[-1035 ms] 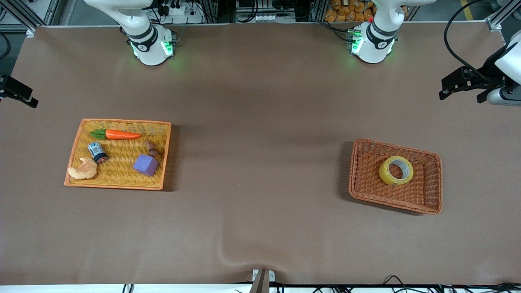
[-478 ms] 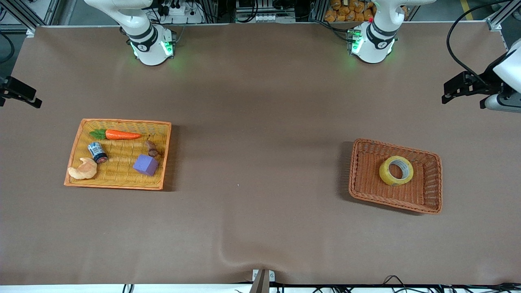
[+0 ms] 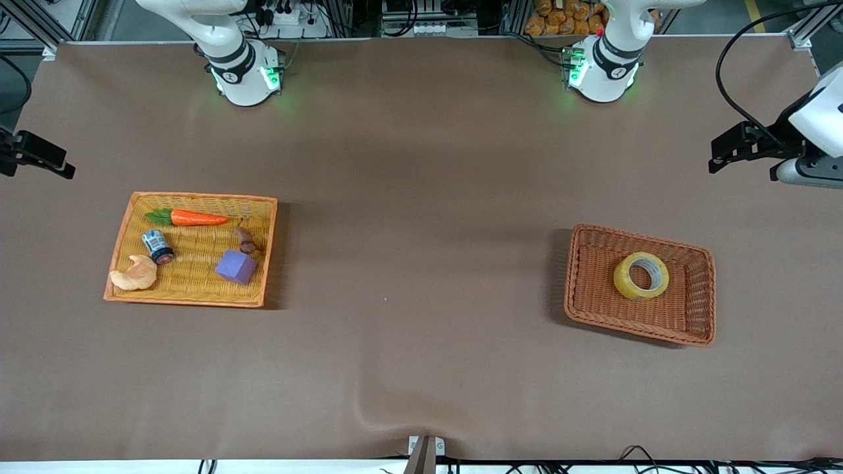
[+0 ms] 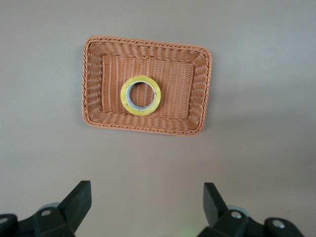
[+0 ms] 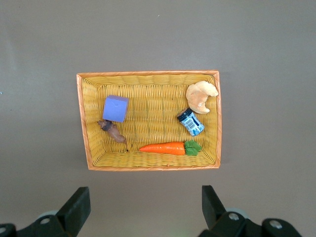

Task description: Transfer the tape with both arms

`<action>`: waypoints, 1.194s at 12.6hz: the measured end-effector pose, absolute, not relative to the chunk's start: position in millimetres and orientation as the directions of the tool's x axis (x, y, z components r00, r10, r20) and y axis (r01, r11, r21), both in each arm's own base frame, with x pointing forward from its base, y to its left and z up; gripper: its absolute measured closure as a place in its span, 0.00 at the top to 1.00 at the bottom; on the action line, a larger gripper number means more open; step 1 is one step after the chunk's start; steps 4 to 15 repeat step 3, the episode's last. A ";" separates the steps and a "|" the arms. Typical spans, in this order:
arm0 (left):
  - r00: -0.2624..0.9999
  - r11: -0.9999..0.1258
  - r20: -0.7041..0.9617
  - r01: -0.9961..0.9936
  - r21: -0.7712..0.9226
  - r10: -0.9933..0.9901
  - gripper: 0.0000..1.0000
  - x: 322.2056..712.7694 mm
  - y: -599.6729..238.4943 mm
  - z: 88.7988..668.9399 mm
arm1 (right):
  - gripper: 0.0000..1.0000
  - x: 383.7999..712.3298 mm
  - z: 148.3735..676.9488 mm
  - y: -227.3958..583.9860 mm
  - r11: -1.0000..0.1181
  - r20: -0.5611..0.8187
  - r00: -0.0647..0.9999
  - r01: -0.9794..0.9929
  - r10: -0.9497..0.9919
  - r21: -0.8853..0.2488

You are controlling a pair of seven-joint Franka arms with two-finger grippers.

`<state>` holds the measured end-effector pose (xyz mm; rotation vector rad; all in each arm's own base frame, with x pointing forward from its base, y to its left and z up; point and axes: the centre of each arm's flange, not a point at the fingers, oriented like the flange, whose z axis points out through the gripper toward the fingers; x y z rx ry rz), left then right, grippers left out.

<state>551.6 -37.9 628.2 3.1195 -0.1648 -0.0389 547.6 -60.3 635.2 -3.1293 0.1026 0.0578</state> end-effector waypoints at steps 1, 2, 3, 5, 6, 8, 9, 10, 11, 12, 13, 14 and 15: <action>0.995 -0.996 -0.026 -0.092 0.019 -0.092 1.00 552.0 -37.4 626.6 | 1.00 547.6 635.2 -60.3 -0.998 -0.037 0.997 -0.066 -0.065 -0.009; 0.996 -0.996 -0.027 -0.083 0.018 -0.084 1.00 552.7 -37.0 625.5 | 1.00 547.6 635.3 -60.3 -0.998 -0.037 0.997 -0.066 -0.065 -0.009; 0.996 -0.997 -0.026 -0.081 0.018 -0.081 1.00 553.2 -36.6 624.8 | 1.00 547.6 635.5 -60.3 -0.998 -0.037 0.997 -0.066 -0.065 -0.009; 0.996 -0.997 -0.026 -0.081 0.018 -0.081 1.00 553.2 -36.6 624.8 | 1.00 547.6 635.5 -60.3 -0.998 -0.037 0.997 -0.066 -0.065 -0.009; 0.996 -0.997 -0.026 -0.081 0.018 -0.081 1.00 553.2 -36.6 624.8 | 1.00 547.6 635.5 -60.3 -0.998 -0.037 0.997 -0.066 -0.065 -0.009; 0.996 -0.997 -0.026 -0.081 0.018 -0.081 1.00 553.2 -36.6 624.8 | 1.00 547.6 635.5 -60.3 -0.998 -0.037 0.997 -0.066 -0.065 -0.009; 0.996 -0.997 -0.026 -0.081 0.018 -0.081 1.00 553.2 -36.6 624.8 | 1.00 547.6 635.5 -60.3 -0.998 -0.037 0.997 -0.066 -0.065 -0.009; 0.996 -0.997 -0.026 -0.081 0.018 -0.081 1.00 553.2 -36.6 624.8 | 1.00 547.6 635.5 -60.3 -0.998 -0.037 0.997 -0.066 -0.065 -0.009; 0.996 -0.997 -0.026 -0.081 0.018 -0.081 1.00 553.2 -36.6 624.8 | 1.00 547.6 635.5 -60.3 -0.998 -0.037 0.997 -0.066 -0.065 -0.009; 0.996 -0.997 -0.026 -0.081 0.018 -0.081 1.00 553.2 -36.6 624.8 | 1.00 547.6 635.5 -60.3 -0.998 -0.037 0.997 -0.066 -0.065 -0.009; 0.996 -0.997 -0.026 -0.081 0.018 -0.081 1.00 553.2 -36.6 624.8 | 1.00 547.6 635.5 -60.3 -0.998 -0.037 0.997 -0.066 -0.065 -0.009; 0.996 -0.997 -0.026 -0.081 0.018 -0.081 1.00 553.2 -36.6 624.8 | 1.00 547.6 635.5 -60.3 -0.998 -0.037 0.997 -0.066 -0.065 -0.009; 0.996 -0.997 -0.026 -0.081 0.018 -0.081 1.00 553.2 -36.6 624.8 | 1.00 547.6 635.5 -60.3 -0.998 -0.037 0.997 -0.066 -0.065 -0.009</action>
